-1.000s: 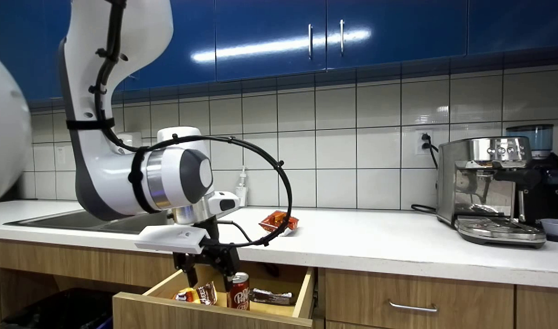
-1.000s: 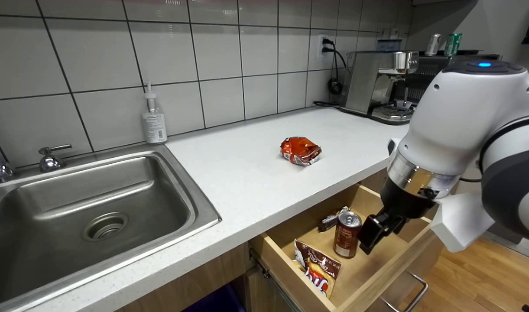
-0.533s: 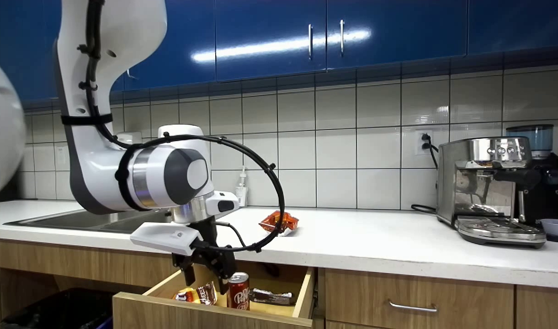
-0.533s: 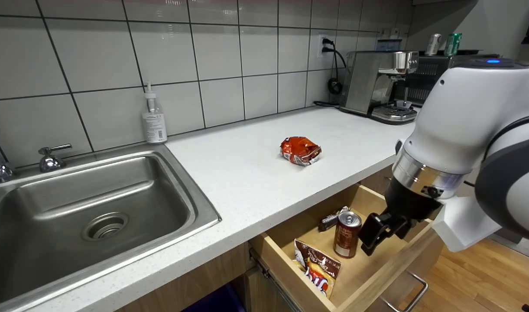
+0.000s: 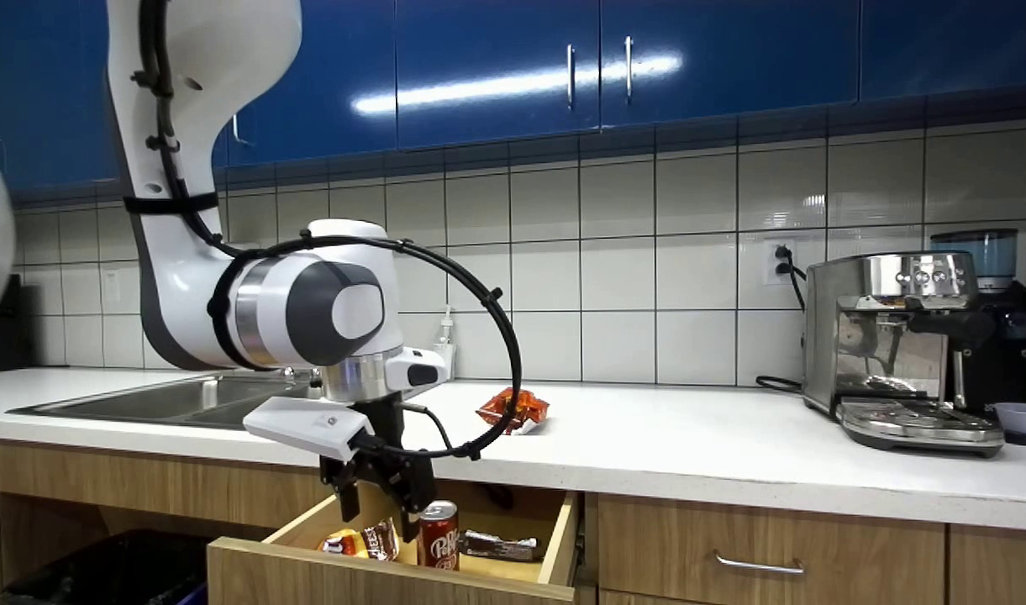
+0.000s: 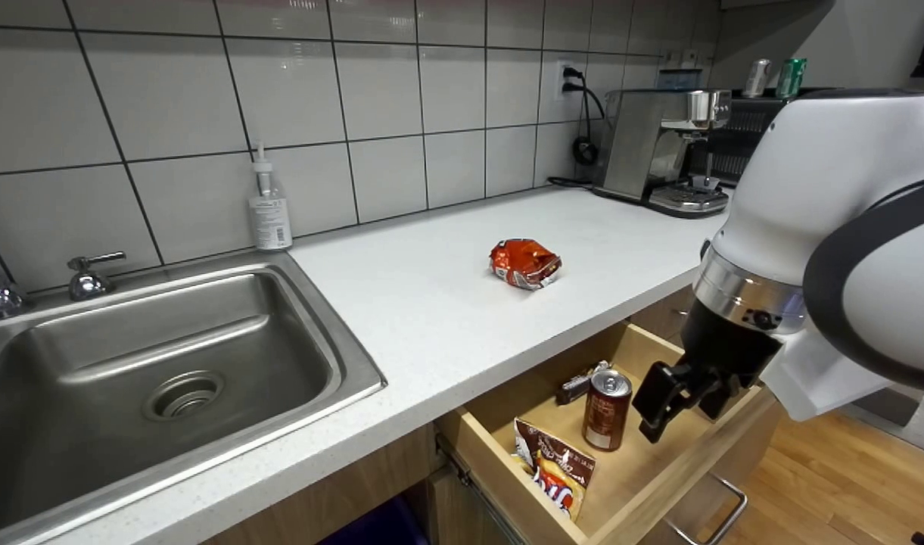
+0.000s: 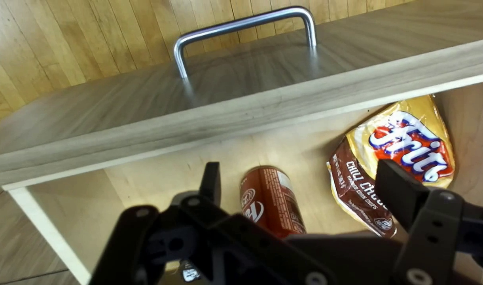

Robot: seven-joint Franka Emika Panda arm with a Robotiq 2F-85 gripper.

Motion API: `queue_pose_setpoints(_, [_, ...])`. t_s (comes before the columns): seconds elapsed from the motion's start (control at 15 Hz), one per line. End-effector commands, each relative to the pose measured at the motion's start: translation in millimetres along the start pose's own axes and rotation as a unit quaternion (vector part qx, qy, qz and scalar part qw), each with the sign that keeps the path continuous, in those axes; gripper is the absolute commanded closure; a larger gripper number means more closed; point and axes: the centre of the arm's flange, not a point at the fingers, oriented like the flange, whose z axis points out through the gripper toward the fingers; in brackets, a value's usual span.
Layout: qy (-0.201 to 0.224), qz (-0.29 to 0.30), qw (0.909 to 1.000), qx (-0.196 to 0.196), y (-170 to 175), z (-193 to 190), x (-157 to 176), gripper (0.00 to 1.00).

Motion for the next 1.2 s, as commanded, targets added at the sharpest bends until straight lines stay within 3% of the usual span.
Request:
queue_pose_setpoints(0.0, [-0.020, 0.015, 0.9997, 0.000, 12.8, -10.6, -10.2, 0.00])
queue_pose_setpoints(0.4, [-0.036, 0.062, 0.9973, -0.014, 19.7, -3.7, -9.1, 0.00])
queue_pose_setpoints(1.13, [-0.046, 0.044, 0.9979, -0.011, 12.6, -2.8, -22.7, 0.00])
